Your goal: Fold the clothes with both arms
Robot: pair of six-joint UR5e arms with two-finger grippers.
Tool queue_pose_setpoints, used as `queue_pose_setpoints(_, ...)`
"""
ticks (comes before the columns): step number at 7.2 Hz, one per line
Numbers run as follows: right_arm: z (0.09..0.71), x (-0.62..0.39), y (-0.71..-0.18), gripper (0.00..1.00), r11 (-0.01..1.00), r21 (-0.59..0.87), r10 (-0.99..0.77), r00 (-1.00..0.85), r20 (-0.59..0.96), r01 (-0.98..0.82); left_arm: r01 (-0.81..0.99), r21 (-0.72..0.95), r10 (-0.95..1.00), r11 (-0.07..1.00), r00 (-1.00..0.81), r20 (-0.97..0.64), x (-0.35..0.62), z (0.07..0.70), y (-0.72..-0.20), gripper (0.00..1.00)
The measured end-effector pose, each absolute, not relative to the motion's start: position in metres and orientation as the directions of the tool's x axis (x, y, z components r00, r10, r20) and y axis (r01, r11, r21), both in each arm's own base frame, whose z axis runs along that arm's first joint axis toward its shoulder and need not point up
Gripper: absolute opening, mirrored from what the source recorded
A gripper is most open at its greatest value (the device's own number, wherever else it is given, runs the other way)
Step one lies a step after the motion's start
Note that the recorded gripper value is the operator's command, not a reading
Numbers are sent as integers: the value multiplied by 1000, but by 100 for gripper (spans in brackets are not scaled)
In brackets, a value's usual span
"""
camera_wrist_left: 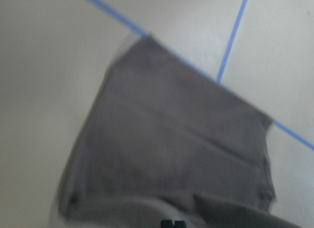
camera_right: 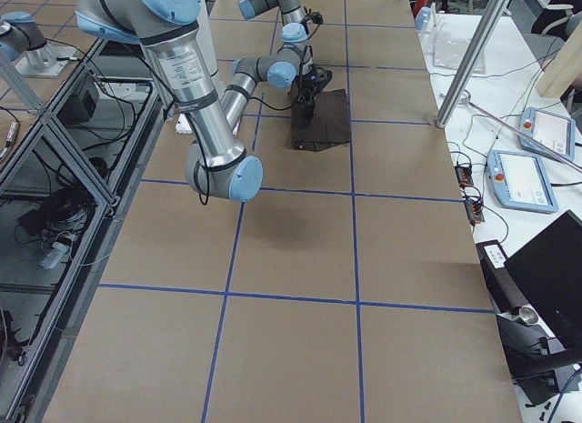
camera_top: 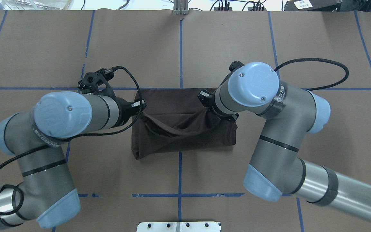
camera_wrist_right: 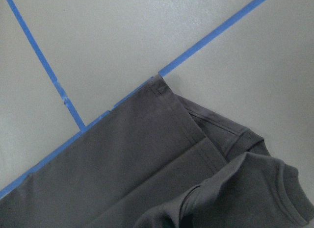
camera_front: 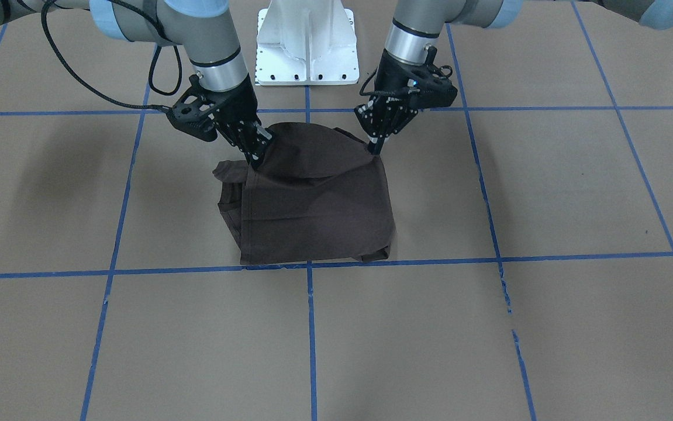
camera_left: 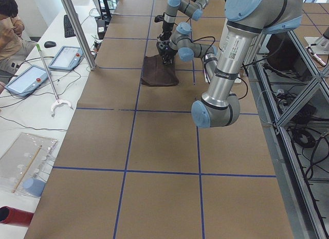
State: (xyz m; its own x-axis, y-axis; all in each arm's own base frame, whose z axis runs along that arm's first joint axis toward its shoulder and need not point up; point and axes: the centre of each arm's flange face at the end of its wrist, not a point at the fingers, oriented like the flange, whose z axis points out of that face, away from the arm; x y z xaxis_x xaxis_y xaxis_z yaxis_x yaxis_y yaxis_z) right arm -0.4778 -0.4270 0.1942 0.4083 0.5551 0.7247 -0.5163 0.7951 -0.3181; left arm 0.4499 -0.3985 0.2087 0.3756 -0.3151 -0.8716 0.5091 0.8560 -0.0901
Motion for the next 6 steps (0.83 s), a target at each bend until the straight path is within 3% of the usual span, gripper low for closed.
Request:
queue_pose_setpoints(1, 199, -488, -449, 0, 791, -322, 561, 409, 720, -520, 529, -64, -307, 846, 387, -870, 452, 221, -425, 0)
queue_pose_setpoints(2, 206, -500, -469, 38, 787, -325, 566, 404, 718, -524, 546, -37, -303, 837, 406, -862, 457, 227, -453, 11)
queue_pose_setpoints(3, 216, -514, -494, 99, 786, -324, 567, 406, 717, -526, 556, 8, -286, 831, 439, -852, 470, 237, -491, 48)
queue_pose_setpoints(4, 229, -530, -524, 100, 794, -312, 556, 417, 719, -521, 559, 68, -248, 826, 470, -847, 485, 259, -538, 64)
queue_pose_setpoints(6, 244, -523, -591, 100, 824, -289, 515, 431, 741, -488, 568, 177, -158, 804, 491, -857, 478, 293, -616, 68)
